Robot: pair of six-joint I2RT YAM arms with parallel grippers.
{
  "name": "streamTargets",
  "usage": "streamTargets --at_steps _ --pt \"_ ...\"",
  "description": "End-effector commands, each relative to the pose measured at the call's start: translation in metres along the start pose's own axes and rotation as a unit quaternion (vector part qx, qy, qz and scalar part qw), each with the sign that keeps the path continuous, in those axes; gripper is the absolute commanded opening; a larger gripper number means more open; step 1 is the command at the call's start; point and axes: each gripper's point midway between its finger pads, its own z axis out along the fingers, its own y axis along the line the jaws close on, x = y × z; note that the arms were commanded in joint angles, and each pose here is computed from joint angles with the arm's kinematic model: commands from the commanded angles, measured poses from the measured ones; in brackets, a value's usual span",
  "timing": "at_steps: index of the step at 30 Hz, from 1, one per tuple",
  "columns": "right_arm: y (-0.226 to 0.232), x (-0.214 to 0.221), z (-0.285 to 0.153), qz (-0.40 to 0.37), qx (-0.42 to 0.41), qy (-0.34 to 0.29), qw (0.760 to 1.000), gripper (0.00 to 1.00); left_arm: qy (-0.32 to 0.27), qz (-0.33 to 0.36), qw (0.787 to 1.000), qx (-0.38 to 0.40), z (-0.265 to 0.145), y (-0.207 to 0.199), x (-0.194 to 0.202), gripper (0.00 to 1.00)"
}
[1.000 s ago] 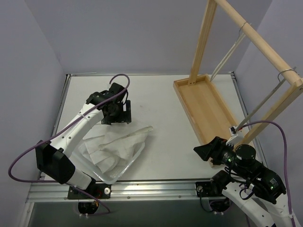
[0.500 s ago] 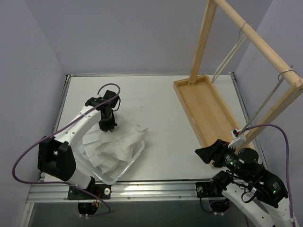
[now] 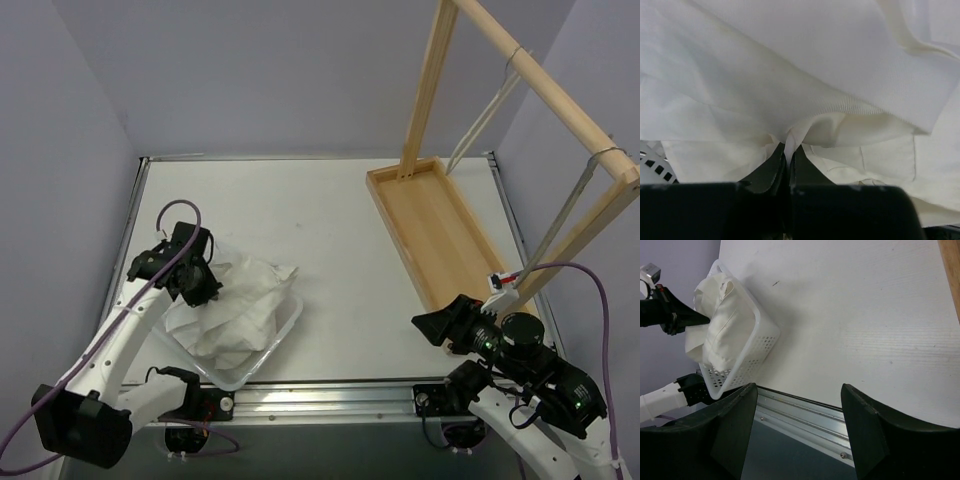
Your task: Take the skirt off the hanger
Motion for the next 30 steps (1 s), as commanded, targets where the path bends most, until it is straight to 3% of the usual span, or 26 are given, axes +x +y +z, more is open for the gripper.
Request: streamTargets --at_steps 1,6,10,12,15,18,19,22,23,24,30 --pt "0.005 0.0 0.004 0.003 -0.012 0.001 1.0 0.63 0.078 -0.025 0.997 0.007 0.026 -0.01 0.024 0.02" --pt "0.003 -0.003 -0.002 -0.001 -0.007 -0.008 1.0 0.63 0.114 -0.035 0.993 -0.006 0.058 -0.013 0.038 0.02" --pt "0.002 -0.003 -0.001 -0.005 -0.003 -0.007 1.0 0.64 0.116 0.003 0.991 -0.067 0.089 -0.006 0.047 0.02" --pt "0.002 -0.002 0.002 -0.008 -0.001 0.0 1.0 0.64 0.116 0.021 0.988 -0.1 0.088 -0.001 0.052 0.02" --pt "0.001 -0.002 0.008 -0.012 0.004 0.004 1.0 0.64 0.132 0.009 0.987 -0.088 0.096 0.001 0.069 0.05" --pt "-0.002 0.003 0.017 -0.014 0.013 0.019 1.0 0.64 0.159 -0.007 0.984 -0.073 0.098 -0.001 0.084 0.27" --pt "-0.003 0.004 0.019 -0.014 0.017 0.023 0.999 0.64 0.16 -0.011 0.985 -0.06 0.096 -0.005 0.085 0.52" --pt "-0.004 0.006 0.024 -0.019 0.022 0.032 0.999 0.64 0.157 -0.024 0.986 -0.05 0.08 -0.008 0.083 0.84" --pt "-0.003 0.005 0.024 -0.02 0.024 0.034 0.999 0.64 0.148 -0.027 0.987 -0.049 0.075 -0.009 0.079 0.98" --pt "-0.003 0.004 0.024 -0.024 0.026 0.033 0.999 0.64 0.128 -0.025 0.99 -0.045 0.066 -0.014 0.068 0.94" --pt "-0.006 0.003 0.028 -0.031 0.038 0.037 0.998 0.65 0.029 0.001 0.999 -0.043 -0.003 -0.017 0.028 0.94"
